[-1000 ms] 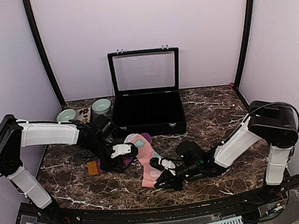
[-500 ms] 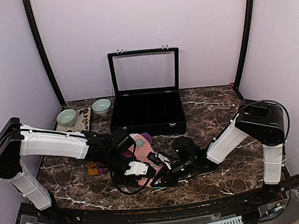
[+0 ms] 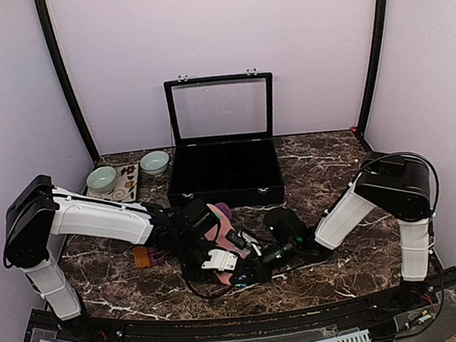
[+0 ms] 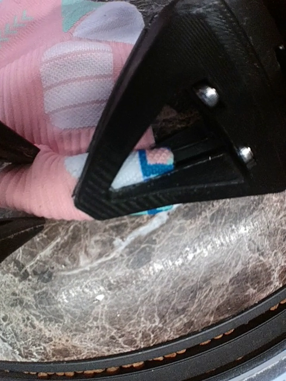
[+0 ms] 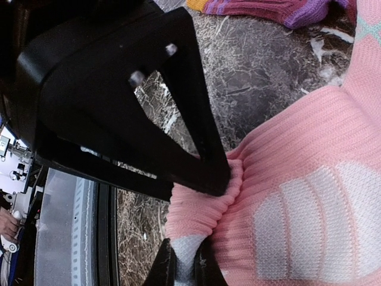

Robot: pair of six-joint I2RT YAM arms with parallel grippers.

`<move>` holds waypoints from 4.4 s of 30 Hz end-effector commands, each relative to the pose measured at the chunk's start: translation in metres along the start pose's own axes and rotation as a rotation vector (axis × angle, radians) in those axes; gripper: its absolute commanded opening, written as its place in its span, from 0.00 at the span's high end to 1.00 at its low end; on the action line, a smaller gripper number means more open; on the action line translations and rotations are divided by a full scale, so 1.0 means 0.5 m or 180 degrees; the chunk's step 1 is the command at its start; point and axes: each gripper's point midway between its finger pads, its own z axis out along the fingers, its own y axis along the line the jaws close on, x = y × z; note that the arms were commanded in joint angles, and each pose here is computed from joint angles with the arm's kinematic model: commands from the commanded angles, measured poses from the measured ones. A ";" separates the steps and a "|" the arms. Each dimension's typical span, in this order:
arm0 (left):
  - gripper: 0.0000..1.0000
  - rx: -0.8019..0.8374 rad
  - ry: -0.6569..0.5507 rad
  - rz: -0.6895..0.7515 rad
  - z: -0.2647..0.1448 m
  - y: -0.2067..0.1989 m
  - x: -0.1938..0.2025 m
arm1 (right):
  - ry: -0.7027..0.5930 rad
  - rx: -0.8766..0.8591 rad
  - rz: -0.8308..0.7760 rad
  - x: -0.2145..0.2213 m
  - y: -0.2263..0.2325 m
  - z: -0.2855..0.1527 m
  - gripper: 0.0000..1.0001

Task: Roll the socks
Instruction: Roll the sock at the center of the board.

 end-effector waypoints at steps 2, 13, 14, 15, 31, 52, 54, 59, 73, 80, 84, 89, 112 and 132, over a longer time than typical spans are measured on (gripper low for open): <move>0.68 -0.0062 0.0033 0.0065 0.025 0.015 -0.003 | 0.0992 0.0612 0.1181 0.245 -0.102 -0.029 1.00; 0.88 0.0365 0.0173 0.0027 0.054 -0.036 0.043 | 0.0481 0.0564 0.0832 0.149 -0.075 -0.036 0.67; 0.89 0.0433 0.0179 -0.0021 0.056 -0.040 0.048 | 0.0406 0.0558 0.0772 0.136 -0.071 -0.037 0.64; 0.89 0.0495 0.0164 -0.0080 0.054 -0.039 0.046 | 0.0333 0.0558 0.0717 0.127 -0.067 -0.042 0.59; 0.90 0.1118 0.0209 -0.0648 0.072 -0.057 0.069 | -0.0729 0.2017 0.0323 0.050 -0.128 -0.210 0.01; 0.89 0.1777 -0.0267 -0.1605 0.059 -0.042 0.037 | -0.1979 0.3223 -0.0147 -0.141 -0.069 -0.412 0.01; 0.89 0.1865 -0.0279 -0.1670 0.061 -0.045 0.035 | -0.1960 0.2791 -0.0406 -0.147 -0.031 -0.387 0.01; 0.89 0.2028 -0.0226 -0.1813 0.072 -0.052 0.041 | -0.1802 0.2247 -0.1099 -0.132 0.042 -0.354 0.02; 0.88 0.2080 0.0021 -0.1944 0.101 -0.054 0.068 | -0.0456 0.1676 -0.2772 -0.035 0.123 -0.133 0.30; 0.87 0.2010 0.0148 -0.1926 0.109 -0.046 0.080 | -0.0250 0.1471 -0.2958 -0.039 0.109 -0.054 0.45; 0.87 0.1990 0.0211 -0.1892 0.111 -0.050 0.090 | -0.0245 0.1465 -0.3011 -0.037 0.097 -0.037 0.50; 0.85 0.1991 0.0276 -0.1876 0.111 -0.055 0.099 | -0.0138 0.1547 -0.3077 -0.024 0.066 -0.023 0.53; 0.63 0.1837 0.0287 -0.1722 0.079 -0.035 0.087 | 0.0216 0.1485 -0.2478 0.075 -0.019 -0.018 0.78; 0.10 0.0454 -0.0054 -0.1719 -0.039 0.021 0.164 | 0.0511 0.1380 -0.1405 0.135 -0.084 -0.028 0.97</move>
